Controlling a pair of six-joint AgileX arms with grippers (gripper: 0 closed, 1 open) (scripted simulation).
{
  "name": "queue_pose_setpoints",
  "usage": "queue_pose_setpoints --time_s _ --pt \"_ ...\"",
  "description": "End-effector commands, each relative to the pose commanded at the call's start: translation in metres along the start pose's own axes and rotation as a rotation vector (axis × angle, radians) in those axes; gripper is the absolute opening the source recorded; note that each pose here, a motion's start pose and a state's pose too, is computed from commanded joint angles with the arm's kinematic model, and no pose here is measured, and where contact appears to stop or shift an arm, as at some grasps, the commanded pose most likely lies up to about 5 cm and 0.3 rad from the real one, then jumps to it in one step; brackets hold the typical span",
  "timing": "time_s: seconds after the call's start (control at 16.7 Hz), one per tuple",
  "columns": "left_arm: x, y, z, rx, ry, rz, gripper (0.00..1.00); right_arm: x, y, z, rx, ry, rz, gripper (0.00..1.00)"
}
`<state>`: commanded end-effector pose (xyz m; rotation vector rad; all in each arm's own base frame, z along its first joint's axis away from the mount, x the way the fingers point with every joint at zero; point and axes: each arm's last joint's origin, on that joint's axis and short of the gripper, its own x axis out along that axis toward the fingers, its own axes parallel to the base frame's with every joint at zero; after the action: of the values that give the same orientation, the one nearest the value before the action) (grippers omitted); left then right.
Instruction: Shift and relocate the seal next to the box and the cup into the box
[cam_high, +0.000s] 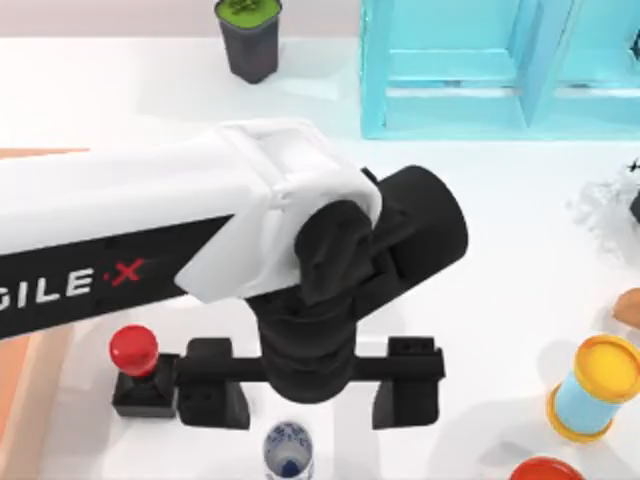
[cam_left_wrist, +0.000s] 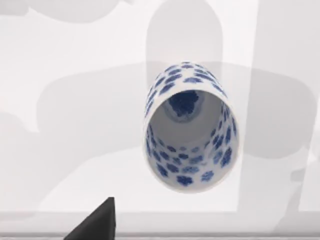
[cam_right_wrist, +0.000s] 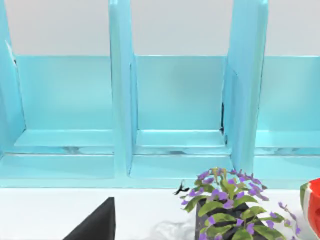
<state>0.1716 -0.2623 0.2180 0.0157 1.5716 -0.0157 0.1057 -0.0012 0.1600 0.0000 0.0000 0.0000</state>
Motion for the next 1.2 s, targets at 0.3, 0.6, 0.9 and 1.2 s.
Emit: queue_pose_setpoints --time_s 0.3,0.6,0.9,1.2 --pt "0.003 0.001 0.001 -0.001 -0.001 -0.001 1.0 0.0 0.0 0.0 0.0 0.0 0.0 1.0" --pt "0.048 -0.002 0.002 0.0 -0.002 -0.003 1.0 0.0 0.0 0.0 0.0 0.0 0.0 1.0" --pt "0.08 0.0 0.0 0.0 0.0 0.0 1.0 0.0 0.0 0.0 0.0 0.0 0.0 1.0" --pt "0.08 0.0 0.0 0.0 0.0 0.0 0.85 0.0 0.0 0.0 0.0 0.0 0.0 1.0"
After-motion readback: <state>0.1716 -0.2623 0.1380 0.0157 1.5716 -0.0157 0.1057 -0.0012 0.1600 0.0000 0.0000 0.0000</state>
